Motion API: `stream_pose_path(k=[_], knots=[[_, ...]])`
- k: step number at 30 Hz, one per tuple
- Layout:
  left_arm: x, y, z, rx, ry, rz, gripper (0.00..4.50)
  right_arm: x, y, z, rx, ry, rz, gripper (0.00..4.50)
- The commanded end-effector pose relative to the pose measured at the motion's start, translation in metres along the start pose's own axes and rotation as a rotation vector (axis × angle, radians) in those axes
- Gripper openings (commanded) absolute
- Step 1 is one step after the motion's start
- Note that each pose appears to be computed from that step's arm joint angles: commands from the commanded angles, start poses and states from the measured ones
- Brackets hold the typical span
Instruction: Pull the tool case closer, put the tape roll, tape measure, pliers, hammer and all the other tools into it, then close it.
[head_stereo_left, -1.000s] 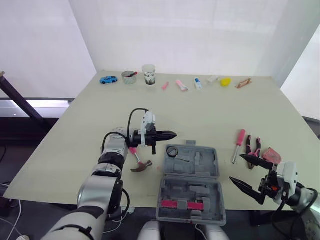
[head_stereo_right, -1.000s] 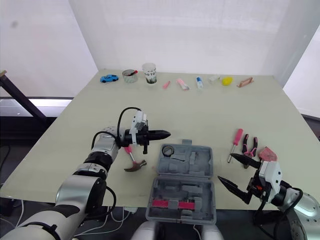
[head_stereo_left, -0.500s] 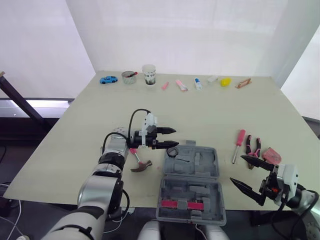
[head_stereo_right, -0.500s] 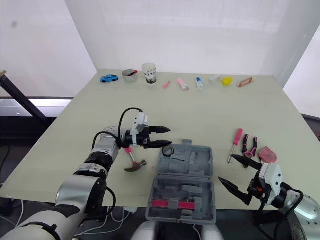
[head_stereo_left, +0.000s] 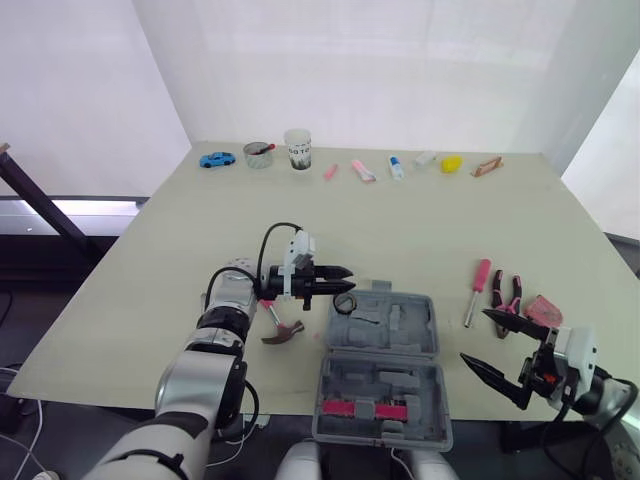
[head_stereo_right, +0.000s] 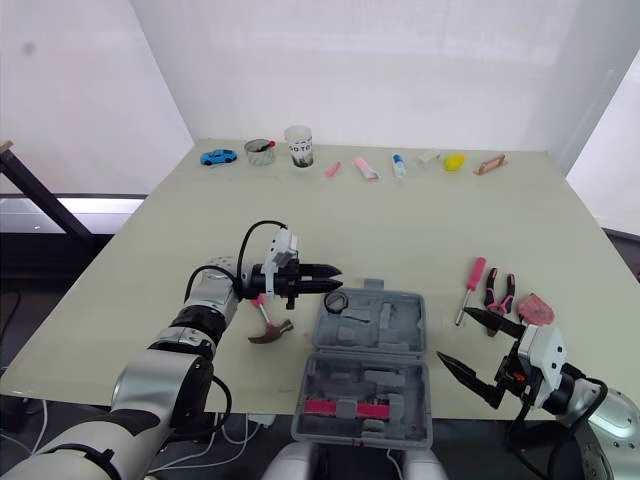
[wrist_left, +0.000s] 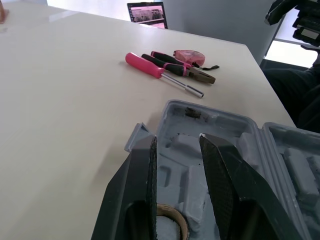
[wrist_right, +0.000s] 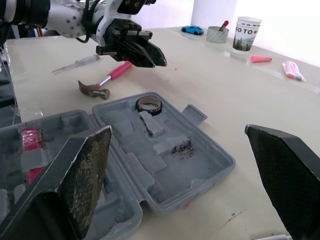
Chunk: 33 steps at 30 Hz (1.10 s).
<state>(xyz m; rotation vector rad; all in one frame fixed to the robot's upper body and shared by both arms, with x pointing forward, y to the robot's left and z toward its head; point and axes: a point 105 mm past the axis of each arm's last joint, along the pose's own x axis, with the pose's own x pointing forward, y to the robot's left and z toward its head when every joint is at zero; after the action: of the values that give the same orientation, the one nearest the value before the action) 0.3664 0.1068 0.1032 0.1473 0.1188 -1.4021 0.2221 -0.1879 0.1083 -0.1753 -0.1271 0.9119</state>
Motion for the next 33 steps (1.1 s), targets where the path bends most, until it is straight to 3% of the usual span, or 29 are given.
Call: stream_pose_path(k=[1,2,4,19,33], knots=[[-0.001,0.000,0.006,0.011,-0.010,-0.015,1.49,0.002,-0.001,0.008,-0.035,-0.019,0.005,4.50],[-0.001,0.001,0.006,0.010,-0.013,-0.010,0.97,0.002,-0.001,0.008,-0.035,-0.020,0.004,4.50],[-0.001,0.003,0.006,0.024,-0.005,0.008,0.40,0.002,0.000,0.008,-0.034,-0.021,0.003,4.50],[0.009,-0.001,-0.013,0.064,0.078,0.022,0.40,0.003,-0.002,0.006,-0.036,-0.019,0.007,4.50],[0.020,-0.006,-0.060,0.064,0.311,0.061,0.40,0.012,0.002,0.015,-0.040,-0.044,0.027,4.50]])
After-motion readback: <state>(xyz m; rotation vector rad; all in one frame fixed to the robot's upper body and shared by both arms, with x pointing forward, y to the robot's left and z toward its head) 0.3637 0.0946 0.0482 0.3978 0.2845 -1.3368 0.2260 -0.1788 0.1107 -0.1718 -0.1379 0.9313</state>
